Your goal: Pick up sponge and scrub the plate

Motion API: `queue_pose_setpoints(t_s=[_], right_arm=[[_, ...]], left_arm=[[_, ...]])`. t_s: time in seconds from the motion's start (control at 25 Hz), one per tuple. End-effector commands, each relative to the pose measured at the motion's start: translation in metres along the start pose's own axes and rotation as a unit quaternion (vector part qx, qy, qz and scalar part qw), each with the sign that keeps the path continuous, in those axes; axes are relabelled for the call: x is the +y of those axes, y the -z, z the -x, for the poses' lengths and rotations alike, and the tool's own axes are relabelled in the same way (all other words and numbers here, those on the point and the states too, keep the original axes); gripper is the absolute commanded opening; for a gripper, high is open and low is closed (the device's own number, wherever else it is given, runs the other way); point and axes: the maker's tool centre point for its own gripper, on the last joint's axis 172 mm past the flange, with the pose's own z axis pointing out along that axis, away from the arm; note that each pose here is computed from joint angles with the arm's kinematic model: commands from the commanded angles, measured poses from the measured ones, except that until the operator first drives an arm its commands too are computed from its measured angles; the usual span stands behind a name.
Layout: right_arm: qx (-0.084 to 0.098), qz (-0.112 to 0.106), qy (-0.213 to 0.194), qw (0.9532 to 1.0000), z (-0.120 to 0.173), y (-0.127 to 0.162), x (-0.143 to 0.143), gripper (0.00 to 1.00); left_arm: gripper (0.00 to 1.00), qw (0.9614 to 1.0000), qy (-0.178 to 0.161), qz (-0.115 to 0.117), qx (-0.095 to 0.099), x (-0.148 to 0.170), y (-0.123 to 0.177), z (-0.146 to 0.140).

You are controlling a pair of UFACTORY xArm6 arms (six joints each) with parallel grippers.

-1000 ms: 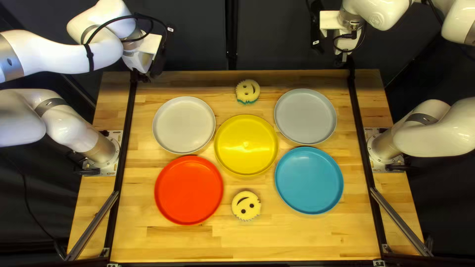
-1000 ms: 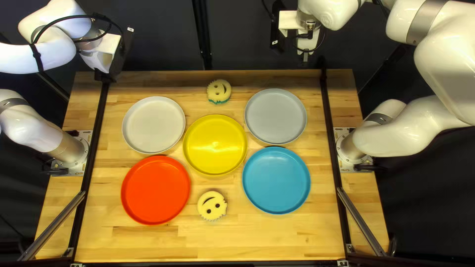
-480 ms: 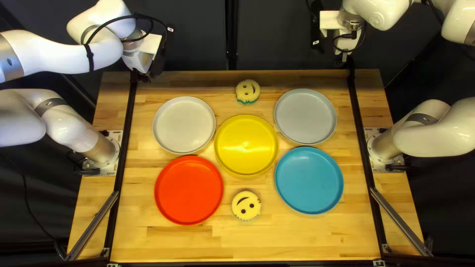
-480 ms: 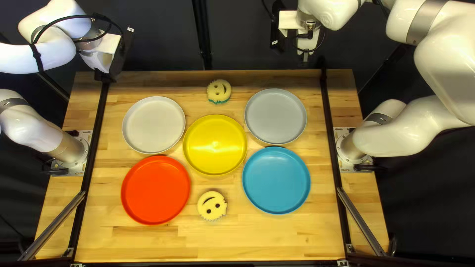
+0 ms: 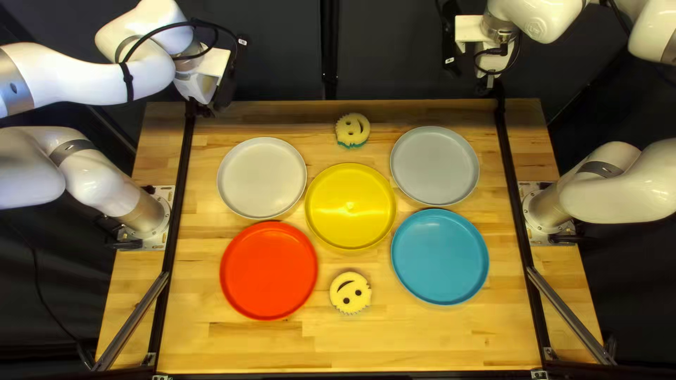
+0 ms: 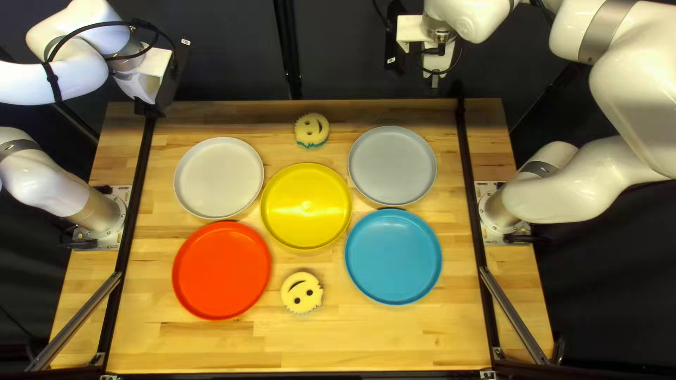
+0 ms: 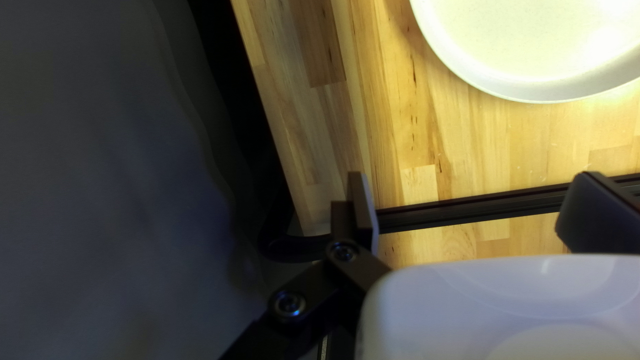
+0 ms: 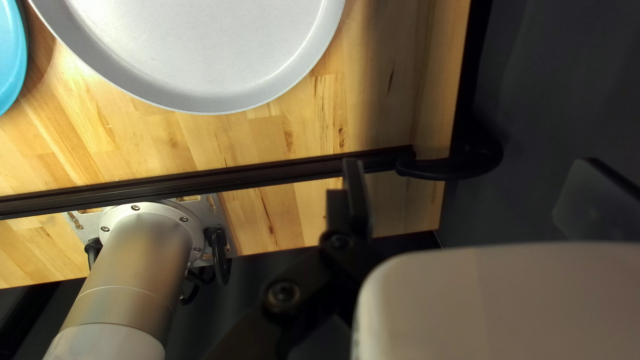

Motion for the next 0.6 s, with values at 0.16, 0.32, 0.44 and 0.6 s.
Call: queue_pose_setpoints(t_s=[0.16,0.32,0.44,0.6], right_arm=[[0.0,0.0,0.0,1.0,0.0,0.0,0.0,1.0],[0.0,0.0,0.0,1.0,0.0,0.0,0.0,1.0],[0.0,0.0,0.0,1.0,0.0,0.0,0.0,1.0],[0.0,0.0,0.0,1.0,0.0,0.0,0.0,1.0]], left_arm=[[1.0,1.0,0.0,0.0,0.0,0.0,0.0,0.0],[1.0,1.0,0.006,-0.002,-0.006,0.013,-0.005,-0.014],[1.0,0.9999,-0.003,-0.006,-0.008,0.033,-0.008,-0.042],[1.0,0.9997,-0.021,-0.011,-0.007,0.058,-0.009,-0.084]])
